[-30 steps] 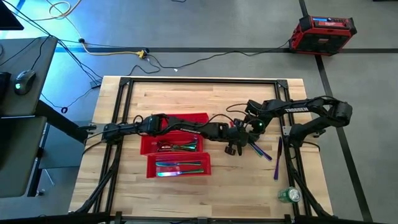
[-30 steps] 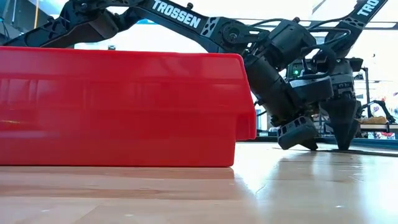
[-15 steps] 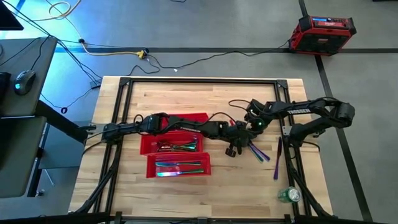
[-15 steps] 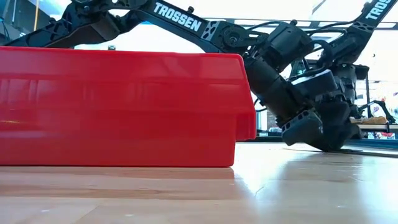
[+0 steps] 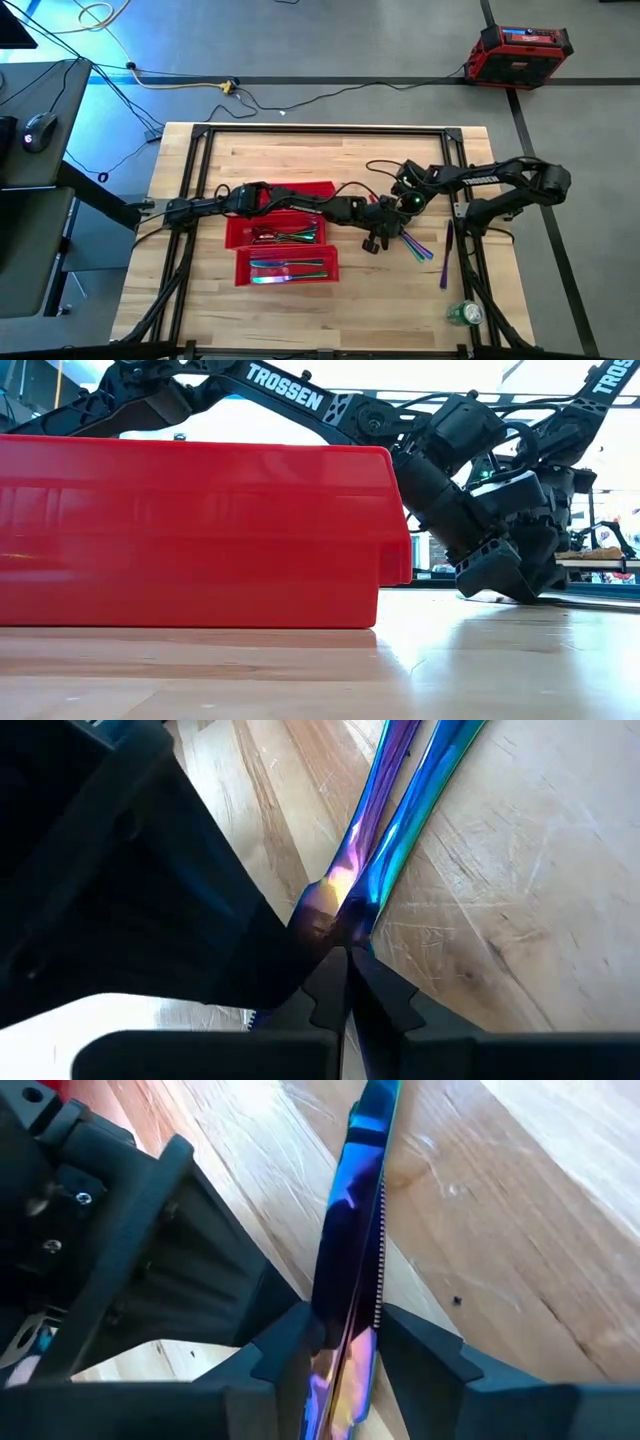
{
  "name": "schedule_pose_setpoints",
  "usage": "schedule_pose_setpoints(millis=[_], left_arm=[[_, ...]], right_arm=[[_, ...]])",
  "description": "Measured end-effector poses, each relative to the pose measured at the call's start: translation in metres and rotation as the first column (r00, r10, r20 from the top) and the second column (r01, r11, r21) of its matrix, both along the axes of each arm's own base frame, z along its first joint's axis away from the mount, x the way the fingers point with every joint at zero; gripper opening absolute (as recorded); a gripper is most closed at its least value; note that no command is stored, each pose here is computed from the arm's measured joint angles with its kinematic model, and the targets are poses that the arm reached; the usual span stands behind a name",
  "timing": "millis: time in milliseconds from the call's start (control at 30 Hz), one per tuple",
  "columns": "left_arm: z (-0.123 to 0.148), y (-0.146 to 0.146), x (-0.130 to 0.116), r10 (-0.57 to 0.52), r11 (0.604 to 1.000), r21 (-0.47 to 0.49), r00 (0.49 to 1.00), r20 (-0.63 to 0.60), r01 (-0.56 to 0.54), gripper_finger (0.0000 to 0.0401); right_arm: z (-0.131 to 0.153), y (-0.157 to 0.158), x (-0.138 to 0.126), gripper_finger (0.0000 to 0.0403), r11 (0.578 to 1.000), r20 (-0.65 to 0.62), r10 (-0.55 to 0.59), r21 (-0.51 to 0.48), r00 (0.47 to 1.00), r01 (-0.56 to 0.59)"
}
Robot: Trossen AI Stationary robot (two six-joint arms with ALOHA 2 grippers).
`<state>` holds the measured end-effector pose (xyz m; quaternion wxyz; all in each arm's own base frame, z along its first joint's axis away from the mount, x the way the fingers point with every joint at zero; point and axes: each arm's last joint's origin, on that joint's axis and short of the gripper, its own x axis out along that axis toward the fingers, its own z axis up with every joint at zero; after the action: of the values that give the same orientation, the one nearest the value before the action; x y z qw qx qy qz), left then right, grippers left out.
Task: Sort silverware
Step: Put the purple table knife into the bottom red bin
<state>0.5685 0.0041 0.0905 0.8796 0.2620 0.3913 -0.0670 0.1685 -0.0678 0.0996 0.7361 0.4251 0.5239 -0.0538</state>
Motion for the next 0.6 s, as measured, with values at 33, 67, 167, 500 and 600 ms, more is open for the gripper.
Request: schedule_pose_setpoints(millis=[33, 67, 167, 500, 600], left_arm=[[0.000, 0.000, 0.000, 0.000, 1.000, 0.001, 1.000, 0.000, 0.000, 0.0000], [0.000, 0.000, 0.000, 0.002, 1.000, 0.001, 1.000, -0.001, -0.002, 0.0000], [0.000, 0.000, 0.000, 0.010, 1.000, -0.002, 1.000, -0.001, -0.010, 0.0000], [0.014, -0.008, -0.002, 0.067, 0.994, 0.092, 0.998, -0.014, -0.066, 0.0000], [0.020, -0.013, -0.003, 0.097, 0.986, 0.137, 0.995, -0.016, -0.094, 0.0000]], right_arm=[[-0.001, 0.000, 0.000, 0.0107, 1.000, 0.003, 0.003, -0.007, 1.000, -0.003], [-0.001, 0.000, 0.000, 0.0100, 1.000, 0.004, 0.009, -0.017, 1.000, -0.009], [-0.001, 0.000, 0.000, 0.0066, 0.999, 0.010, 0.014, -0.039, 1.000, -0.014], [0.008, -0.002, -0.001, 0.0003, 0.984, 0.018, -0.043, -0.170, 0.999, 0.045], [0.020, -0.005, -0.006, 0.0001, 0.945, 0.027, -0.116, -0.304, 0.993, 0.119]])
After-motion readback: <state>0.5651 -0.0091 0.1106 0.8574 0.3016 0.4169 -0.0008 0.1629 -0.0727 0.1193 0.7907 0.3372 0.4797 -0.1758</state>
